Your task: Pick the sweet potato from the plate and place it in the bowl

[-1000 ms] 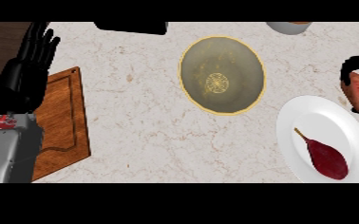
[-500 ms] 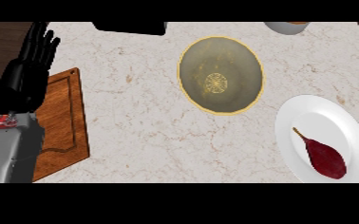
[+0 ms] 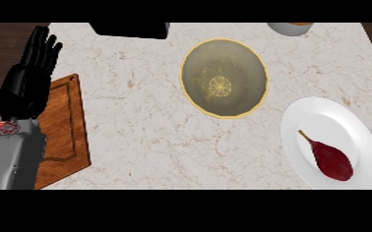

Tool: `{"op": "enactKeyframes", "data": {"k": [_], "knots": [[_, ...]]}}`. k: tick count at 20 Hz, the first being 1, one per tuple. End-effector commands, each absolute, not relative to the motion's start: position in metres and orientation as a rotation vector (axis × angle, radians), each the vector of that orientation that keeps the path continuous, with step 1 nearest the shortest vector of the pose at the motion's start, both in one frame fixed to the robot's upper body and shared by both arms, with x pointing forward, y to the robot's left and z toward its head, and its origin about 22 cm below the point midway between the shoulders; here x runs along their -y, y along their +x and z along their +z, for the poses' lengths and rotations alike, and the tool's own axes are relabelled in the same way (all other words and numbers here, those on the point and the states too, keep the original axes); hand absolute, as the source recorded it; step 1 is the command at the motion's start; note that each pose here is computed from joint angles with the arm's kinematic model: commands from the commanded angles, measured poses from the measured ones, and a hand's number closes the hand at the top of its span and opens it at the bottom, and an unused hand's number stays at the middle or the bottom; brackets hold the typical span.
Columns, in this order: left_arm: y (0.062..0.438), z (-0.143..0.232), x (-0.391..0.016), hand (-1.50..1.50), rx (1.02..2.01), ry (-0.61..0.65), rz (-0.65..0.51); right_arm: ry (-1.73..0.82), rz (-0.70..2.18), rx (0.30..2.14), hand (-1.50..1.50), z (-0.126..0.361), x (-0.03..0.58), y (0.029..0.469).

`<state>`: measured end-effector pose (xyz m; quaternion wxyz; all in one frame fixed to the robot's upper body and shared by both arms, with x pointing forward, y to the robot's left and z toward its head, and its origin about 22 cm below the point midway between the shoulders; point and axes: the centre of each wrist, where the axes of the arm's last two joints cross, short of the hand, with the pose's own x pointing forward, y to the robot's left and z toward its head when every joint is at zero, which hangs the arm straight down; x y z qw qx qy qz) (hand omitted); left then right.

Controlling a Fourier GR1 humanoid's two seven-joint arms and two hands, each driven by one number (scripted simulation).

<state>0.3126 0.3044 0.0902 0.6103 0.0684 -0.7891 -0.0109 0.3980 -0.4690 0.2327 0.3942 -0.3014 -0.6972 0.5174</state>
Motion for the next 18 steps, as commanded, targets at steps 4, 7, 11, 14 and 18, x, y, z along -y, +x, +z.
{"op": "enactKeyframes", "data": {"k": [4, 7, 11, 14, 18], "knots": [[0.315, 0.094, -0.31, 0.0, 1.805, 0.174, -0.015, -0.27, 1.248, 1.993, 1.5, 0.254, 0.442, 0.417], [0.311, 0.095, -0.307, 0.0, 1.811, 0.172, -0.016, -0.205, 1.266, 1.968, 1.5, 0.279, 0.42, 0.428], [0.304, 0.074, -0.327, 0.0, 1.784, 0.216, 0.012, -0.134, 1.295, 1.941, 1.5, 0.299, 0.389, 0.442], [0.299, 0.075, -0.322, 0.0, 1.798, 0.209, 0.0, -0.103, 1.358, 1.887, 1.5, 0.294, 0.337, 0.462], [0.306, 0.087, -0.321, 0.0, 1.784, 0.214, 0.012, -0.04, 1.449, 1.838, 1.5, 0.289, 0.308, 0.471]]}}
